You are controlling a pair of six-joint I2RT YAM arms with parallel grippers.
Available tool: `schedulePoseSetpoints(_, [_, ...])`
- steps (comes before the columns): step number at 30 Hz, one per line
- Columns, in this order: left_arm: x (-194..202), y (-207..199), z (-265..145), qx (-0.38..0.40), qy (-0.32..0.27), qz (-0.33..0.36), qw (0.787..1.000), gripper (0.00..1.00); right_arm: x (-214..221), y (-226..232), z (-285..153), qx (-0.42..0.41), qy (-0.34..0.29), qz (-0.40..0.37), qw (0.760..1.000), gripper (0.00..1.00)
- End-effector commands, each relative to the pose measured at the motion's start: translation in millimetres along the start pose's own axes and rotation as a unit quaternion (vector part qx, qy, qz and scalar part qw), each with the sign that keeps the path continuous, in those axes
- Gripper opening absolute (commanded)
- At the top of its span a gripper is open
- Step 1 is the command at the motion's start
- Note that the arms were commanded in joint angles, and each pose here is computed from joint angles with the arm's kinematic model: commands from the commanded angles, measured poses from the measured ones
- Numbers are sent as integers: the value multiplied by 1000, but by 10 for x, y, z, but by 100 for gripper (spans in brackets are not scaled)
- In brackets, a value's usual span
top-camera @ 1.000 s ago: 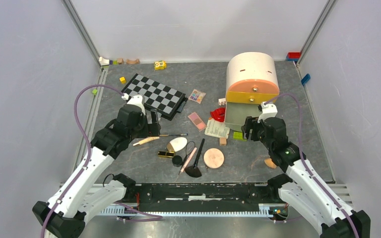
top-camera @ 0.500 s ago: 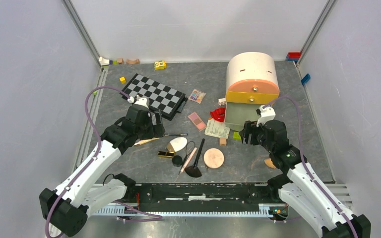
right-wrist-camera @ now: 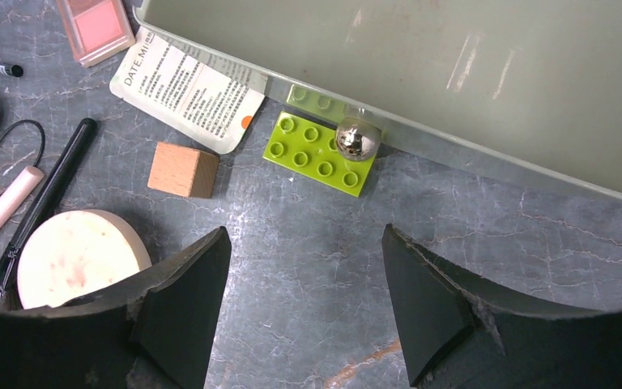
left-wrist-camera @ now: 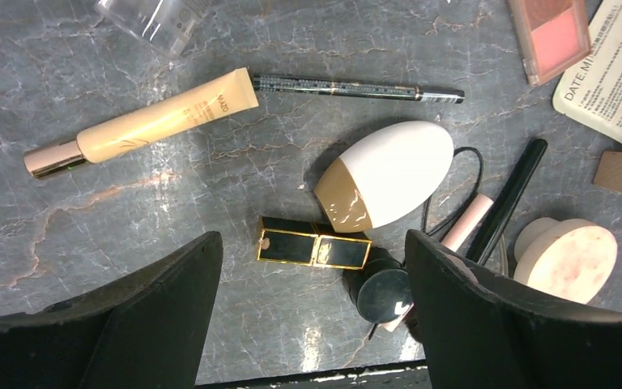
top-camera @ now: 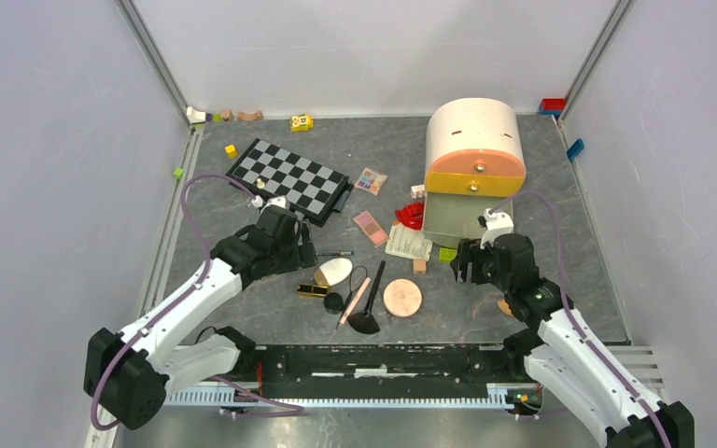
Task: Organize the makeup
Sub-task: Pick up the makeup from the center of the board.
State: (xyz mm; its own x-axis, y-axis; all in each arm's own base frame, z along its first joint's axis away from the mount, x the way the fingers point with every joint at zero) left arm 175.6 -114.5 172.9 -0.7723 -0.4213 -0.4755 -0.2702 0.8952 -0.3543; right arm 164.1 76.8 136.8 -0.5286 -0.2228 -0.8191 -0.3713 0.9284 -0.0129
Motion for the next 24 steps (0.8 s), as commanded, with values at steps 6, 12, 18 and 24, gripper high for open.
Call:
schedulePoseSetpoints(6, [-276,-66,66,-25,-70,-36,997,94,-6,15,-16,-10,-9,-9,1000,76])
schedulePoseSetpoints(12, [-759,-77,185,-11,-109,-48,993,97,3,55,-14,-34,-7,-15,999,76])
schedulePoseSetpoints(18, [-1061,-92,454,-41,-155,-3,987,100,14,72,-13,-45,-3,-20,999,77])
schedulePoseSetpoints(24, [-1150,-87,868,-78,-138,45,986,96,4,82,-21,-50,-6,-19,999,77])
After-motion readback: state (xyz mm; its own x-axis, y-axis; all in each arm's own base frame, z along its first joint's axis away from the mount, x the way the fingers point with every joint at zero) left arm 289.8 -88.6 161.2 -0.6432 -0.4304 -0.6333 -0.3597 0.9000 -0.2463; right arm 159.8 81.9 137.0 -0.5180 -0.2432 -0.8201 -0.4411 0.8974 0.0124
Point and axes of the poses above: each gripper's point midway between its finger pads, its own z axis out along the fingers, its own y axis along the line the jaws close on, x = y × z, the point moved 8 cm from there along -z, back along the fingers, and after that the axes turned 13 degrees about -z, right-handed, at the moved point
